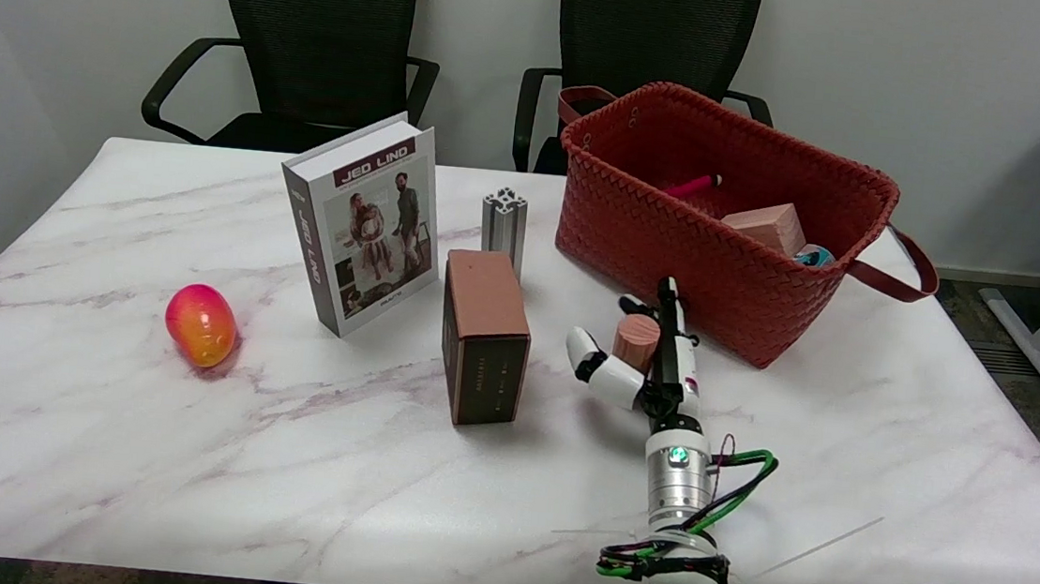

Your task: Pick up the wooden cylinder.

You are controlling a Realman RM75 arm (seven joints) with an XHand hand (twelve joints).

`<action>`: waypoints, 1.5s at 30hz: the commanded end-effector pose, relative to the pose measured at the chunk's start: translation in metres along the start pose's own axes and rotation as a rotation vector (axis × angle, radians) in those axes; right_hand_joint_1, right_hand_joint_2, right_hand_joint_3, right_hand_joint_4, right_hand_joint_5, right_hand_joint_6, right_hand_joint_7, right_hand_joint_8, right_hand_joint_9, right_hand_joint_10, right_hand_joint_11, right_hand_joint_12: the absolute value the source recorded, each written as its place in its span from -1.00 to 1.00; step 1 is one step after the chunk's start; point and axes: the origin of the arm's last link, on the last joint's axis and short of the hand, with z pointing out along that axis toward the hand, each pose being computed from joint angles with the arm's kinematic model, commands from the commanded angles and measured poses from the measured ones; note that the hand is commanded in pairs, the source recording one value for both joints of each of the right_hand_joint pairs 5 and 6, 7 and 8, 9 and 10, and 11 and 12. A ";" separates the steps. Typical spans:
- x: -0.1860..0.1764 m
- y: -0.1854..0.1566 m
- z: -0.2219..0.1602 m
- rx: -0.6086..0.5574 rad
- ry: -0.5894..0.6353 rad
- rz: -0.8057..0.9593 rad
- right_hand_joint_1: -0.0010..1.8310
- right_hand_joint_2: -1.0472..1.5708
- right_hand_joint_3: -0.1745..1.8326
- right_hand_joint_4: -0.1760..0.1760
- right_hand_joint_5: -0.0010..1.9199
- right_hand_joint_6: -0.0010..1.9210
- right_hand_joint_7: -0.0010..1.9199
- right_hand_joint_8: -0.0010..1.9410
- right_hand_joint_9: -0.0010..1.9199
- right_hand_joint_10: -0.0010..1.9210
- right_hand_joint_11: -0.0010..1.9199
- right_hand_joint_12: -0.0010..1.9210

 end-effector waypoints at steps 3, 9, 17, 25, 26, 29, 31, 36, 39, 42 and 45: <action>0.000 0.005 -0.001 -0.026 0.012 0.032 0.09 0.36 -0.07 0.00 -0.40 -0.40 0.15 0.14 -0.15 -0.15 -0.45 -0.45; 0.003 0.009 -0.005 -0.044 0.045 0.042 -0.03 0.48 -0.20 0.00 0.00 0.00 0.50 0.48 0.39 0.39 0.24 0.24; 0.008 0.007 -0.006 -0.032 0.082 0.036 -0.08 0.57 -0.28 0.00 0.87 0.87 0.73 0.71 0.70 0.70 0.79 0.79; 0.003 -0.015 -0.001 0.066 0.092 0.051 -0.08 0.59 -0.29 0.00 1.00 1.00 0.91 0.89 0.88 0.88 0.94 0.94; 0.001 -0.023 0.001 0.094 0.095 0.059 -0.08 0.60 -0.30 0.00 1.00 1.00 0.92 0.90 0.89 0.88 0.94 0.94; -0.002 -0.045 0.007 0.179 0.105 0.052 -0.07 0.62 -0.33 0.00 1.00 1.00 0.92 0.90 0.90 0.90 0.95 0.95; -0.005 -0.060 0.011 0.219 0.108 0.042 -0.07 0.63 -0.32 0.00 1.00 1.00 0.93 0.91 0.91 0.91 0.96 0.96; -0.008 -0.096 0.018 0.312 0.121 -0.025 -0.03 0.69 -0.33 0.00 1.00 1.00 0.94 0.92 0.93 0.93 0.98 0.97; -0.006 -0.114 0.021 0.367 0.129 -0.045 -0.01 0.71 -0.32 0.00 1.00 1.00 0.94 0.92 0.94 0.94 0.98 0.98; -0.002 -0.131 0.025 0.423 0.141 -0.060 -0.01 0.73 -0.29 0.00 1.00 1.00 0.95 0.93 0.94 0.94 0.98 0.98; 0.000 -0.148 0.031 0.476 0.150 -0.073 -0.03 0.75 -0.26 0.00 1.00 1.00 0.95 0.93 0.94 0.94 0.98 0.98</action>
